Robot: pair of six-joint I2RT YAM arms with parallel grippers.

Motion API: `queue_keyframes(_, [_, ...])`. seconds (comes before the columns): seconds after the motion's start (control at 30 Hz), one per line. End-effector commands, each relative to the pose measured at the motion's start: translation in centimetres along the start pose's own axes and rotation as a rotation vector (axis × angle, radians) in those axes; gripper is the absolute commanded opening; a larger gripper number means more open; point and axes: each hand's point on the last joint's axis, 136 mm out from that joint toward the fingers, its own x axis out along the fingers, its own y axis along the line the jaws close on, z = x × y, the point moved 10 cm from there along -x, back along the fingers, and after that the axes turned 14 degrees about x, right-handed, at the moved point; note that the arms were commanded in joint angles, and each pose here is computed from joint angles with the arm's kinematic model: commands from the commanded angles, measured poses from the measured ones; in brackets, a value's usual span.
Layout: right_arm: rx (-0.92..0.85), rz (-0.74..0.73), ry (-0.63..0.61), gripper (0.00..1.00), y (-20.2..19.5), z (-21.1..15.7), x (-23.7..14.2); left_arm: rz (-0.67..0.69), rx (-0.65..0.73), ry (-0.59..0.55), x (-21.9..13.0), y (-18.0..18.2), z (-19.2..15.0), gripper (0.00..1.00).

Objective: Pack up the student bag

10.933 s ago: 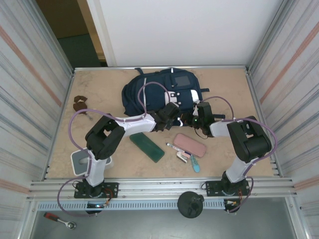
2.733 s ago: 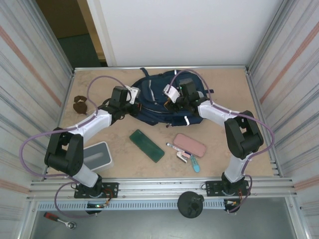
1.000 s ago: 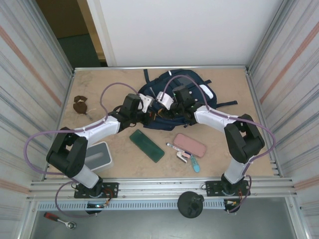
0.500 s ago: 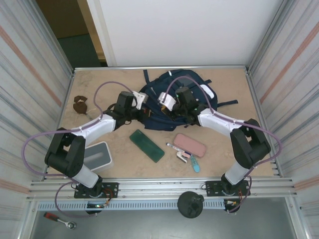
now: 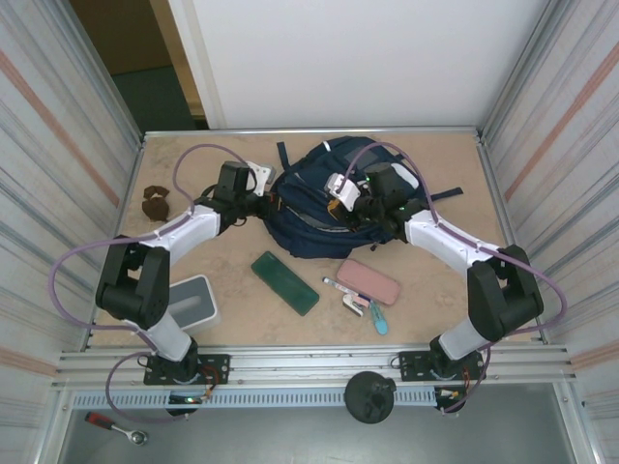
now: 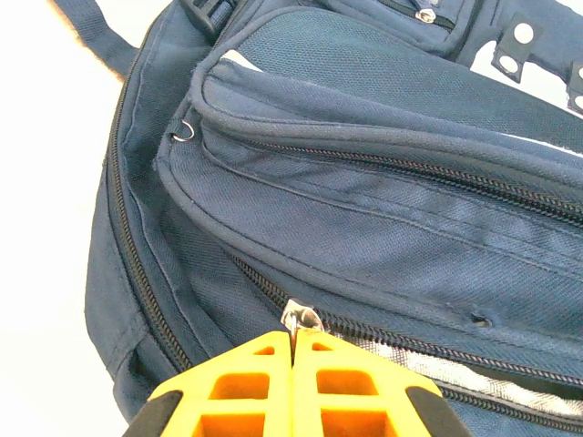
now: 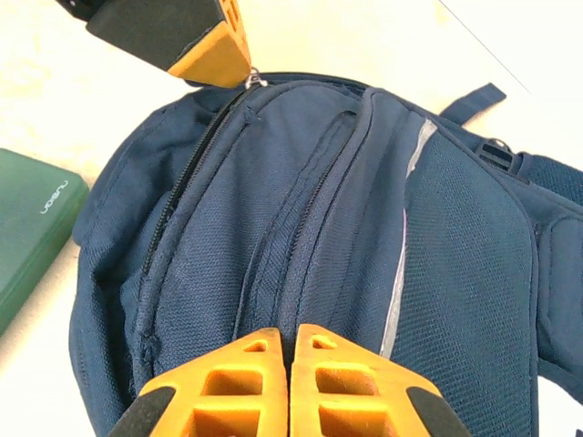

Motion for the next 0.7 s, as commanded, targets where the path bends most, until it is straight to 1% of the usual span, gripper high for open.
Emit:
queue_keyframes(0.0, [0.074, -0.051, 0.060, 0.02, -0.7, -1.1, -1.0, 0.028, 0.007, -0.023, -0.4, 0.9, 0.9, 0.00])
queue_keyframes(0.07, [0.080, -0.058, 0.066, 0.07, -0.5, -1.0, -0.5, 0.002, 0.009, -0.028, -0.3, 0.5, 0.8, 0.00])
queue_keyframes(0.23, [0.114, -0.086, 0.077, 0.33, 0.1, -0.3, 0.8, -0.037, 0.018, -0.047, -0.6, -0.5, 0.8, 0.00])
queue_keyframes(0.3, [0.118, -0.077, 0.083, 0.37, 0.5, 0.2, 1.5, -0.043, 0.019, -0.057, -0.9, -0.6, 0.9, 0.00])
queue_keyframes(0.47, [0.099, -0.089, 0.093, 0.44, 1.6, 1.0, 3.7, -0.058, 0.024, -0.063, -1.0, -1.2, 0.9, 0.00])
queue_keyframes(0.67, [0.107, -0.128, 0.098, 0.47, 1.8, 1.9, 6.3, -0.065, 0.025, -0.058, -0.8, -1.4, 0.6, 0.00])
